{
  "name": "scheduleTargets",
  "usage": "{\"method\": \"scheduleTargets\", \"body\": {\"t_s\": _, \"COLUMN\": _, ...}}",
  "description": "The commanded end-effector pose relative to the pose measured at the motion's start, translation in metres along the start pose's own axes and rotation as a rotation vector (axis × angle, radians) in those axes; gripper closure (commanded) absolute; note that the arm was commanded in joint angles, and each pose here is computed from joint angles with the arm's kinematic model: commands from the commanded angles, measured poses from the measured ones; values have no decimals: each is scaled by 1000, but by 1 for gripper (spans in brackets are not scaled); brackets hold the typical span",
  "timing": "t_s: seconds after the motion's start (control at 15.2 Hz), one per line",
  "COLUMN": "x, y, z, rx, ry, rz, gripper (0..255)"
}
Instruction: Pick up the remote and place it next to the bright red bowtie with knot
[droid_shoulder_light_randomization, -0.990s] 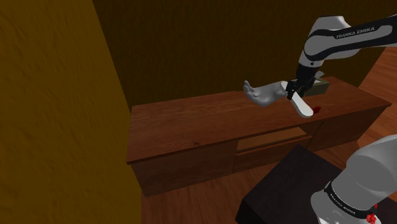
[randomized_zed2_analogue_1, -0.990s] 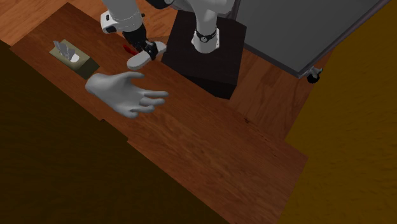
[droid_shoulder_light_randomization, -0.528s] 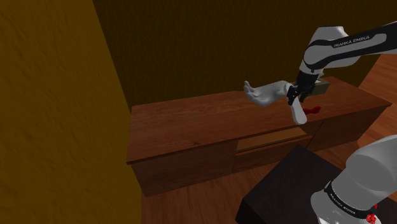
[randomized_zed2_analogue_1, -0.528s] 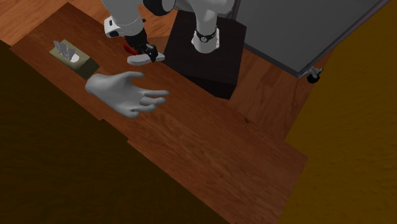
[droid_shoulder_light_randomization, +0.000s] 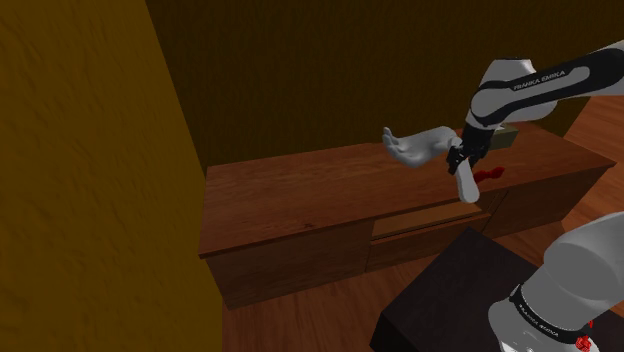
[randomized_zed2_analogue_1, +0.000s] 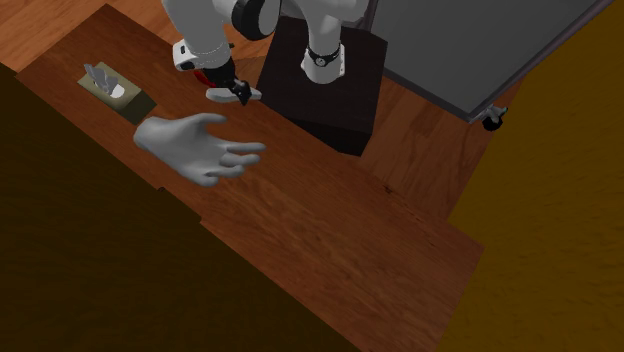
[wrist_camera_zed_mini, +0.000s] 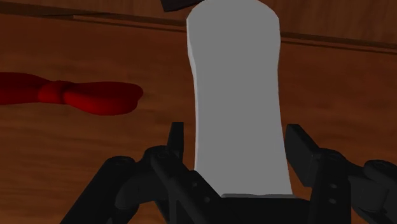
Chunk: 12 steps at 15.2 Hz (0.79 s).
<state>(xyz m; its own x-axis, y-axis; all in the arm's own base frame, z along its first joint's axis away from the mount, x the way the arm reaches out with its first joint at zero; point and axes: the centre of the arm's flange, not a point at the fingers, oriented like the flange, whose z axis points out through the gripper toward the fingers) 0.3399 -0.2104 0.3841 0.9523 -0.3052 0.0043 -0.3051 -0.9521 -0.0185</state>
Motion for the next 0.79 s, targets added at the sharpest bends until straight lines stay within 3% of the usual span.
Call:
{"method": "scheduleTargets", "body": {"t_s": 0.0, "x": 0, "y": 0, "z": 16, "rx": 0, "ry": -8, "rz": 1, "gripper": 255}}
{"method": "scheduleTargets", "body": {"t_s": 0.26, "x": -1, "y": 1, "z": 37, "rx": 0, "ry": -8, "rz": 1, "gripper": 255}}
{"method": "scheduleTargets", "body": {"t_s": 0.73, "x": -1, "y": 1, "z": 37, "rx": 0, "ry": -8, "rz": 1, "gripper": 255}}
